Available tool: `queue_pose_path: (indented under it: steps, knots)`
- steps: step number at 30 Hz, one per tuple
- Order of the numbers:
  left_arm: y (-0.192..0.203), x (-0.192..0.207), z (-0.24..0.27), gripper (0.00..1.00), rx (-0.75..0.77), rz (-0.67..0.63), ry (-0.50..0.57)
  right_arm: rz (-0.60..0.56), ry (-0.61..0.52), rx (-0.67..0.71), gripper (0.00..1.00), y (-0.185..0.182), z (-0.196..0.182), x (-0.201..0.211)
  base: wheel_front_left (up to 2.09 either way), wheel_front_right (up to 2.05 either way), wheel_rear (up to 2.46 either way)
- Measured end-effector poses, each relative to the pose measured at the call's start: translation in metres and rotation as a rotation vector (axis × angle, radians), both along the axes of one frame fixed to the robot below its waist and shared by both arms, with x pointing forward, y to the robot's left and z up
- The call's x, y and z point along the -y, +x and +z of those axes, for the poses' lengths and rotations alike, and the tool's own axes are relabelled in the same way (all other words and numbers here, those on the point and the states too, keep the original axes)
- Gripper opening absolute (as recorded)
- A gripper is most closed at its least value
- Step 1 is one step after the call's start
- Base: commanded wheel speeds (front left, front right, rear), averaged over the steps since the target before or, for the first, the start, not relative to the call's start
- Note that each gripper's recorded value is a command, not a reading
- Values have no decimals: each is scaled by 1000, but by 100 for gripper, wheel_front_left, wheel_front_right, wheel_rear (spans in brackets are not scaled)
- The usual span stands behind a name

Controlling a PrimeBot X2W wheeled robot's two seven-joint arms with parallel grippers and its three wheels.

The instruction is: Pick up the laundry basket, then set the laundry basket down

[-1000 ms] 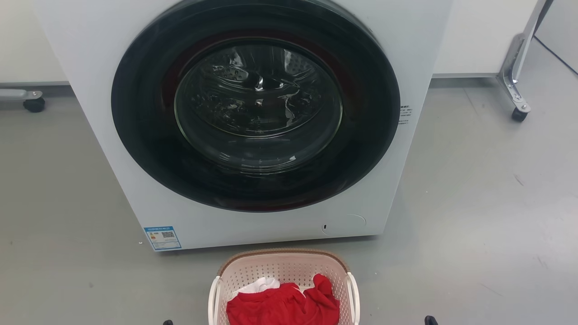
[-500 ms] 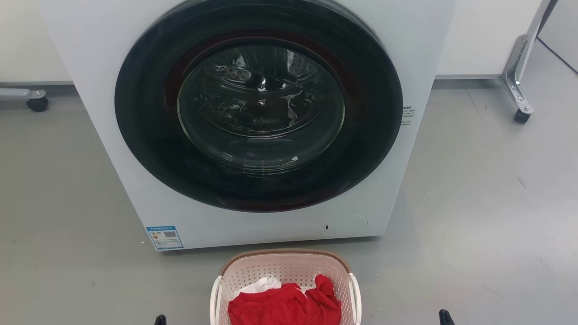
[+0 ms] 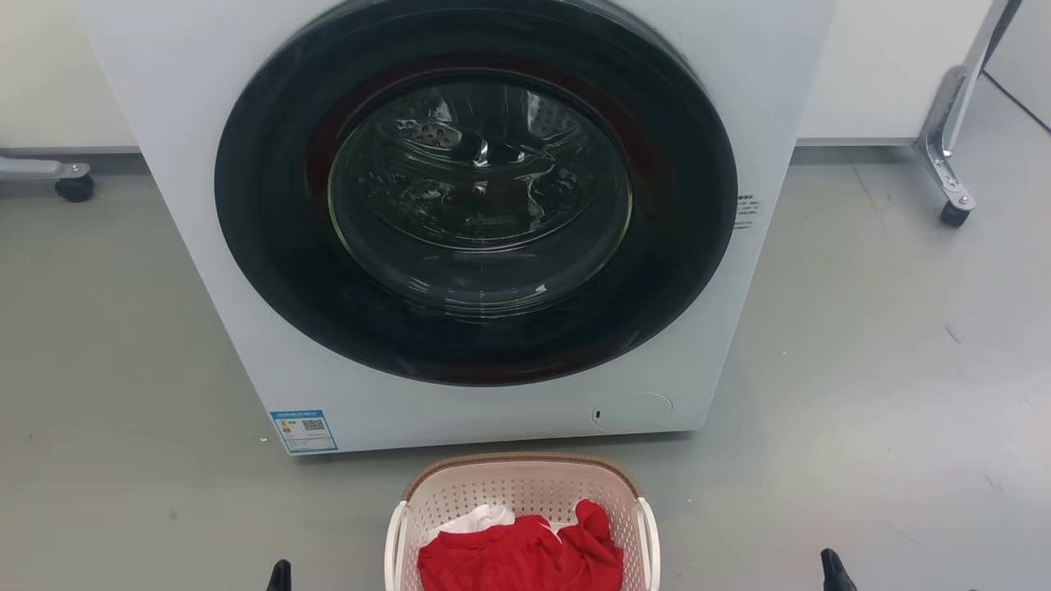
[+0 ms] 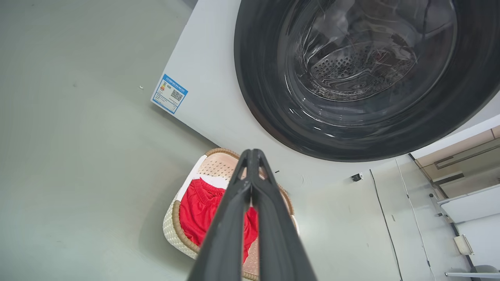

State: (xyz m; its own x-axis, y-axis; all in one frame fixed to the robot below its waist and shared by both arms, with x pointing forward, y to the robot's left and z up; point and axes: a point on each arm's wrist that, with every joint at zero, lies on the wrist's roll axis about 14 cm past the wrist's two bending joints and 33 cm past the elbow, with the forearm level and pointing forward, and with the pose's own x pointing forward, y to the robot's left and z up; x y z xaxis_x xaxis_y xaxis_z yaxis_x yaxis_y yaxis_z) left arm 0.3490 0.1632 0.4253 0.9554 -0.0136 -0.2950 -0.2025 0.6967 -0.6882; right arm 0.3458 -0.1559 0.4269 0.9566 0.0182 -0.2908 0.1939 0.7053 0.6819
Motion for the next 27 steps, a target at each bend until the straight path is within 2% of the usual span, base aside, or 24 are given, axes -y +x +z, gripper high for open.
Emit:
queue_pose_path:
  steps: [27]
  knots:
    - [13,-12,17,0,45,87,-371,-112,375,46,0,17,18,22,0,0,0]
